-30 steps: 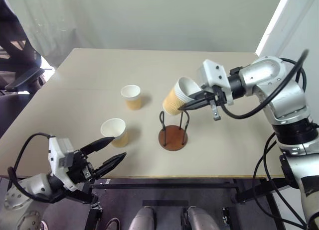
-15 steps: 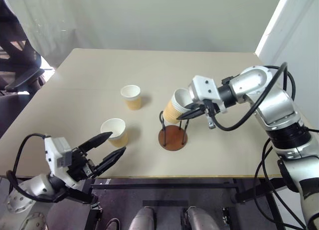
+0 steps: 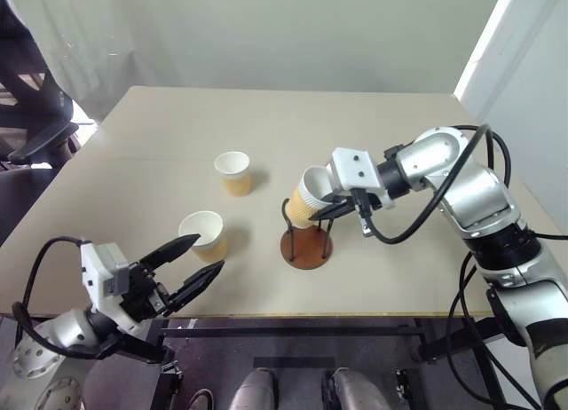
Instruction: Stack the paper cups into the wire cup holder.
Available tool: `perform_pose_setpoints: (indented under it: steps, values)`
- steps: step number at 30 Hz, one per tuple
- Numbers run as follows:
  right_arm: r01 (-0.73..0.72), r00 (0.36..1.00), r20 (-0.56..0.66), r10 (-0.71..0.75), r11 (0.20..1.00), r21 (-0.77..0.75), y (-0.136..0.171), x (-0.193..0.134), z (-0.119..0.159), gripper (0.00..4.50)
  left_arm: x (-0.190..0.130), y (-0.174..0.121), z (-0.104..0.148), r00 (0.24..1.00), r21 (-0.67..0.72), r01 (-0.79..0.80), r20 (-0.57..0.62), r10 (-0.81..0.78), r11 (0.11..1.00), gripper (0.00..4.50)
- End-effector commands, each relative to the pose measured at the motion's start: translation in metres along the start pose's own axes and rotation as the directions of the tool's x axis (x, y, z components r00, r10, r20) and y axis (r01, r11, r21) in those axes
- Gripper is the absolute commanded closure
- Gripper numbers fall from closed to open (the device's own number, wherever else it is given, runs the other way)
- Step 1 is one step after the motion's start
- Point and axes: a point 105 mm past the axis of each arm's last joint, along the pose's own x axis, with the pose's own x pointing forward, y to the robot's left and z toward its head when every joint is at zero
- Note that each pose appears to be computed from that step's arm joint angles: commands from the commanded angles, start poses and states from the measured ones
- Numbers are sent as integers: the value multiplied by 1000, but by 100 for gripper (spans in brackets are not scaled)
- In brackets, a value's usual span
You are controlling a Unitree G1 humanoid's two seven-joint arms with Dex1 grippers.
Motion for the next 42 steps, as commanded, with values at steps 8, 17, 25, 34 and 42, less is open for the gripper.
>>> perform_pose_setpoints:
  steps: [8,17,25,34,42]
  values:
    - [19,1000,-10,-19,999,-48,-3,-1,3,286,3,-7,21,994,46,28,107,-33,999,95]
    - [46,999,2,-46,997,-59,-10,-7,8,75,-1,-1,23,995,53,4,98,-9,999,95]
    - [102,989,118,-91,991,-84,-17,-57,34,75,-3,20,54,997,60,-31,72,27,998,95]
    - [204,943,252,-218,976,79,-14,-103,34,75,19,44,43,867,150,201,-487,-105,968,95]
    - [242,938,228,-261,964,108,-9,-101,29,75,17,69,24,783,167,285,-609,-129,944,95]
